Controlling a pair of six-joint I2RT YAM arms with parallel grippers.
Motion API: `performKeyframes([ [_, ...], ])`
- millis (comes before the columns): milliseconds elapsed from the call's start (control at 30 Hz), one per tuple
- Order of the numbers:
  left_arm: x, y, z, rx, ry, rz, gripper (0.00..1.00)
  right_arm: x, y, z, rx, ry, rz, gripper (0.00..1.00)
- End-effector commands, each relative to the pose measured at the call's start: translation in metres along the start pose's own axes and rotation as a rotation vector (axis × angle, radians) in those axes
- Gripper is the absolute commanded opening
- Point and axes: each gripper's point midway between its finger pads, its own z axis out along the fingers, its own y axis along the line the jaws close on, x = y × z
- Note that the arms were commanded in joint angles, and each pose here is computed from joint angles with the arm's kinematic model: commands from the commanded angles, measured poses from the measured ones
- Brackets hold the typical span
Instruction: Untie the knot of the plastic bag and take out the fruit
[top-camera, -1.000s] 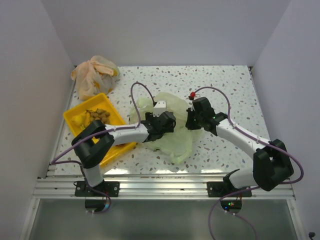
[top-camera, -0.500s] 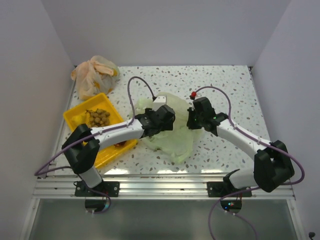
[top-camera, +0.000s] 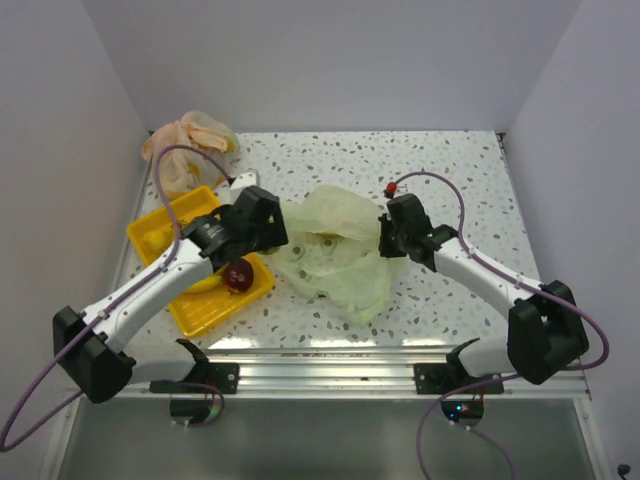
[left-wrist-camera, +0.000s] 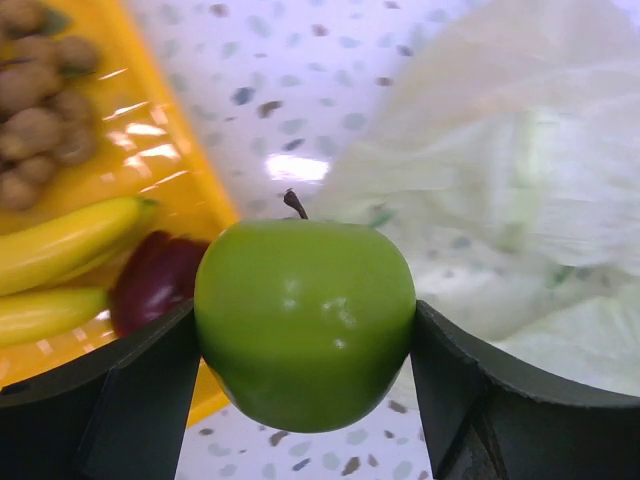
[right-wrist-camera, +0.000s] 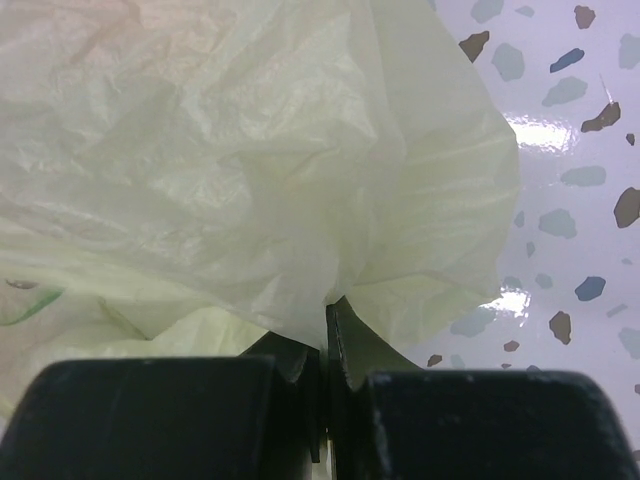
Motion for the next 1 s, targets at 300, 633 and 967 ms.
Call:
performKeyframes([
  [300, 0.065, 0.175, -0.023, -0.384, 0.154, -0.232, 0.50, -0.012, -0.003, -0.006, 0.000, -0.035, 0.030, 0.00],
  [633, 0.087, 0.208, -0.020, -0.472, 0.174, -0.257, 0.80, -0.013, 0.000, -0.009, -0.024, -0.042, 0.028, 0.00],
  [967, 0.064, 0.202, -0.029, -0.439, 0.105, -0.259, 1.00, -0.027, 0.006, -0.022, -0.059, -0.070, -0.035, 0.32],
])
